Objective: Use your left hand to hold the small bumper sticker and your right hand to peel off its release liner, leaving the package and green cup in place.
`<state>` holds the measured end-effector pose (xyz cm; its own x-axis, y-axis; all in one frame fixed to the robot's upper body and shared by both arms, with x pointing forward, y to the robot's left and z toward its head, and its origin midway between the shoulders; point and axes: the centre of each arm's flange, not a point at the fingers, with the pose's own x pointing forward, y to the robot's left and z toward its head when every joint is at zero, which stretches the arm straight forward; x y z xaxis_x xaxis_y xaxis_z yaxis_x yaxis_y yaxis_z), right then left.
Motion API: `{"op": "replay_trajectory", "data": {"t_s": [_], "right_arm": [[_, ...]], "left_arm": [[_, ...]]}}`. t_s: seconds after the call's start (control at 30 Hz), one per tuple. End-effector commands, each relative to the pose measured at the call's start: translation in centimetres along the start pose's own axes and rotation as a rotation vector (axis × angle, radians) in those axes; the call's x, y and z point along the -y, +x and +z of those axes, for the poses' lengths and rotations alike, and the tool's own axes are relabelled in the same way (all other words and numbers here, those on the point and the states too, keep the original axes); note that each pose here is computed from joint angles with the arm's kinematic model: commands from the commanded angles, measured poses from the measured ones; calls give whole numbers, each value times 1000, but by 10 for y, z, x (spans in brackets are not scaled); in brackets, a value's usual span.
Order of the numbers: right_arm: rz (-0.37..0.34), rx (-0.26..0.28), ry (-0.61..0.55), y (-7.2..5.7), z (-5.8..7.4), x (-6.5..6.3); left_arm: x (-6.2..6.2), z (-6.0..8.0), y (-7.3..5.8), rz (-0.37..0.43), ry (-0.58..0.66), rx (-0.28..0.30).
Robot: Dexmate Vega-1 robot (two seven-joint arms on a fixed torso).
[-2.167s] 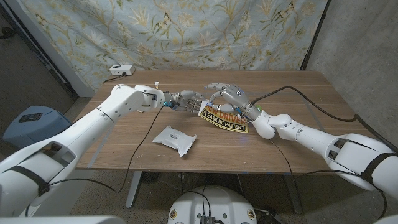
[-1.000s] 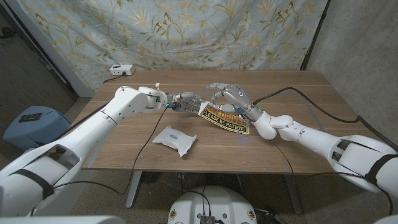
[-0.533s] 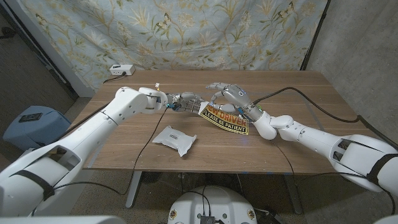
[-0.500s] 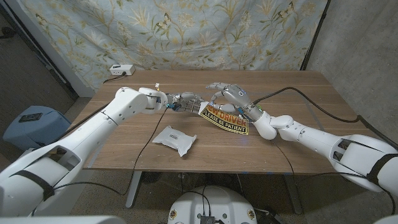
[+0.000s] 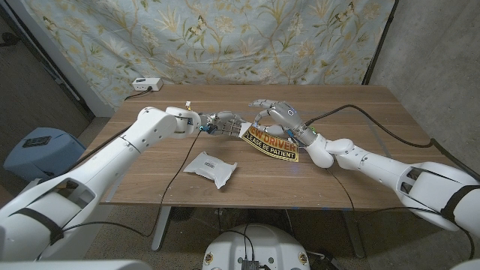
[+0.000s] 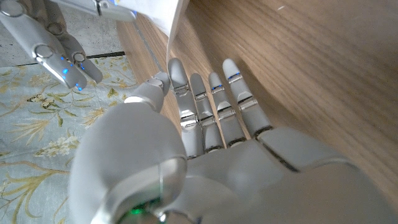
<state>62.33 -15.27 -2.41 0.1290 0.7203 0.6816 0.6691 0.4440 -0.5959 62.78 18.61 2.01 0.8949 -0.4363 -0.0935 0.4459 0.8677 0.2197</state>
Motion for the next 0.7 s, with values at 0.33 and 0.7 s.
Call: {"op": "replay_trajectory", "data": {"t_s": [0.33, 0.7], "right_arm": [[2, 0, -15, 0, -2, 4], [5, -2, -26, 3, -7, 6]], "left_arm": [[-5, -1, 1, 3, -10, 11], [-9, -2, 4, -4, -15, 14]]}}
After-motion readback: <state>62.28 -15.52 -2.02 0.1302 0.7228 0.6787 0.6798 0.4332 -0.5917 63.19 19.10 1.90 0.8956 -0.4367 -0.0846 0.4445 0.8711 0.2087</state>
